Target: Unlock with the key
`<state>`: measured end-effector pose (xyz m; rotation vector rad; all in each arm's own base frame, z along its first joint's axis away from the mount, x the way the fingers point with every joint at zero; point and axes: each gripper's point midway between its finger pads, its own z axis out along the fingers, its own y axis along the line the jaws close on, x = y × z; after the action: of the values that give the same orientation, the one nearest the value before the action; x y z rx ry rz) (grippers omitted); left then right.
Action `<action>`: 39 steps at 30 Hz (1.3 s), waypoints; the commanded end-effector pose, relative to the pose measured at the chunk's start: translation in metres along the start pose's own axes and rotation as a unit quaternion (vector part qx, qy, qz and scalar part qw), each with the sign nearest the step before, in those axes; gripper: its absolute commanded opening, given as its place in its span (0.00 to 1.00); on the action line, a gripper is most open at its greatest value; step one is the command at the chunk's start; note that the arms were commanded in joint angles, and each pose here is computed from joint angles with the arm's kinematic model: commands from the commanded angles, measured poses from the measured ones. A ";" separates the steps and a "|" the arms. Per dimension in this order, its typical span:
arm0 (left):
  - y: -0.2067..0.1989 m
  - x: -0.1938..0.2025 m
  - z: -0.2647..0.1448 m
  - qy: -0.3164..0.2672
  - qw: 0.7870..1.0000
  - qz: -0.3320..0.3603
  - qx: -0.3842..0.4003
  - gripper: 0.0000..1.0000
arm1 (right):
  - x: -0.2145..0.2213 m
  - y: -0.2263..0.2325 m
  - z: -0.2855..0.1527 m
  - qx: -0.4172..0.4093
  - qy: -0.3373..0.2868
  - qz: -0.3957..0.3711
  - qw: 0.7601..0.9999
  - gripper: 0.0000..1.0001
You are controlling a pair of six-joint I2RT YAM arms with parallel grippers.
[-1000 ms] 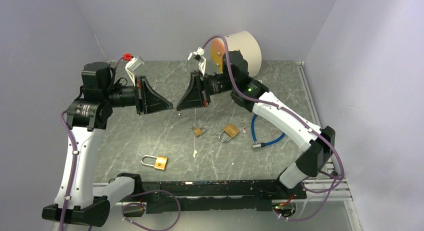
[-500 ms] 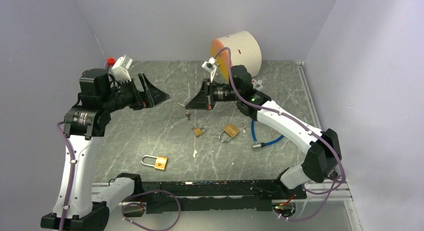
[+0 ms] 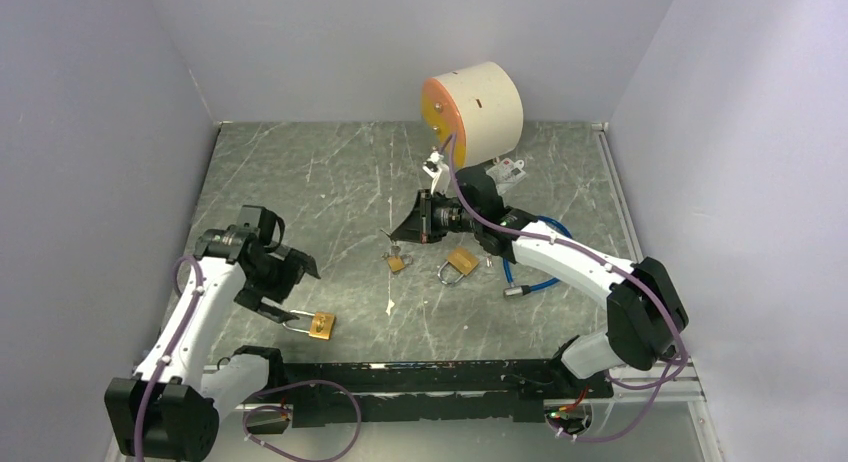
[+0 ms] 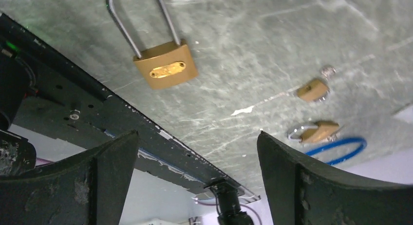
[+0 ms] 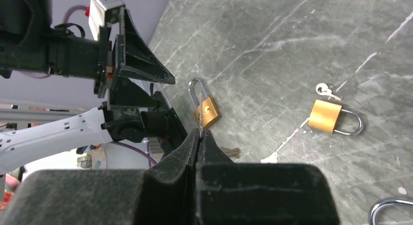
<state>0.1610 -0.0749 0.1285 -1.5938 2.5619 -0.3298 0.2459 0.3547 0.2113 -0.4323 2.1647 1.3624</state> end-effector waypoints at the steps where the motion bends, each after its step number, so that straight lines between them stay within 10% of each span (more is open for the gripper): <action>1: 0.007 0.001 0.024 -0.005 0.994 -0.100 -0.046 0.95 | -0.016 0.011 -0.007 -0.007 -0.040 -0.011 0.999 0.00; 24: 0.032 0.011 0.115 -0.078 0.992 -0.054 -0.078 0.95 | -0.018 -0.016 -0.010 0.025 -0.041 0.016 0.999 0.00; 29: 0.029 0.005 0.118 -0.093 0.993 -0.045 -0.049 0.72 | -0.019 -0.016 -0.013 0.032 -0.043 0.016 0.998 0.00; 39: -0.066 0.002 0.103 -0.106 0.967 0.207 0.103 0.58 | -0.018 -0.024 -0.018 0.048 -0.060 0.030 0.997 0.00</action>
<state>0.1645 -0.0954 0.0180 -1.3771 2.5978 -0.1495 0.2648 0.3336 0.1942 -0.2901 2.2184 1.2723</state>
